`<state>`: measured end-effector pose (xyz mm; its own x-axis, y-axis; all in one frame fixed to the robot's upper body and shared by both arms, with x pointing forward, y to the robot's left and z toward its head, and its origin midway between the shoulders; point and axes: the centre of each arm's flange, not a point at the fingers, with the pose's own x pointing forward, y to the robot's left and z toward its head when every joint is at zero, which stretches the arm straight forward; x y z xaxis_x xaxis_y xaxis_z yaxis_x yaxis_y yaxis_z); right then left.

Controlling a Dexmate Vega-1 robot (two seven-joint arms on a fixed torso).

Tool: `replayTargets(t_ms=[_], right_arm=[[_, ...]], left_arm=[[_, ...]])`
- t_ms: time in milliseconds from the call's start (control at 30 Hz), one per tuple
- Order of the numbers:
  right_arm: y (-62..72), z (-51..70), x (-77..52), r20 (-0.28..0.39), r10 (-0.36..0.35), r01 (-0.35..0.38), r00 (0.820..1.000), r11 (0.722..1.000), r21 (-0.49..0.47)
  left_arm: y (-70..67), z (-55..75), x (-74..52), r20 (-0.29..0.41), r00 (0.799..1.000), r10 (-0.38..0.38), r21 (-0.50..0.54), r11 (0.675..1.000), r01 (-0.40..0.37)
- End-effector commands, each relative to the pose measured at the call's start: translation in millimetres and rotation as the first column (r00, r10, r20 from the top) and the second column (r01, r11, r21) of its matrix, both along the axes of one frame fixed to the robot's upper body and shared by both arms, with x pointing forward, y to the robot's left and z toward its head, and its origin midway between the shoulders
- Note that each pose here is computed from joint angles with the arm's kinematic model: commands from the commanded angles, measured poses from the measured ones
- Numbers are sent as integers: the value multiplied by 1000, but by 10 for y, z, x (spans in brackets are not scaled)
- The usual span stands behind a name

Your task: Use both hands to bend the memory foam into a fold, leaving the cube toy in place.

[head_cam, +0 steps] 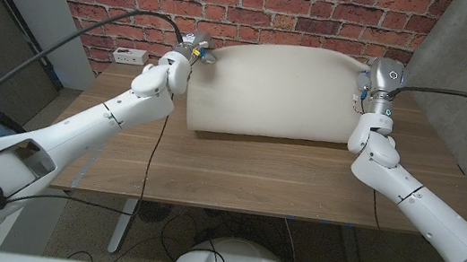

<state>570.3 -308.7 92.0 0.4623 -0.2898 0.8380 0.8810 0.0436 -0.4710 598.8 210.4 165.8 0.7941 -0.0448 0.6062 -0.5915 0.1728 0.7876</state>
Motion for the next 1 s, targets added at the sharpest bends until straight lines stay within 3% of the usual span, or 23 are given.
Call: replayTargets(t_ms=[33, 800, 1000], right_arm=[[65, -58, 172, 14, -17, 17, 1000, 1000, -20], [194, -116, 295, 54, -13, 16, 998, 999, -49], [205, -109, 305, 26, -16, 17, 1000, 998, -65]], left_arm=[[-206, -63, 190, 10, 1000, 14, 27, 1000, -14], [-496, -217, 520, 67, 994, 88, 94, 991, -94], [-548, -235, 585, 57, 996, 74, 96, 992, -80]])
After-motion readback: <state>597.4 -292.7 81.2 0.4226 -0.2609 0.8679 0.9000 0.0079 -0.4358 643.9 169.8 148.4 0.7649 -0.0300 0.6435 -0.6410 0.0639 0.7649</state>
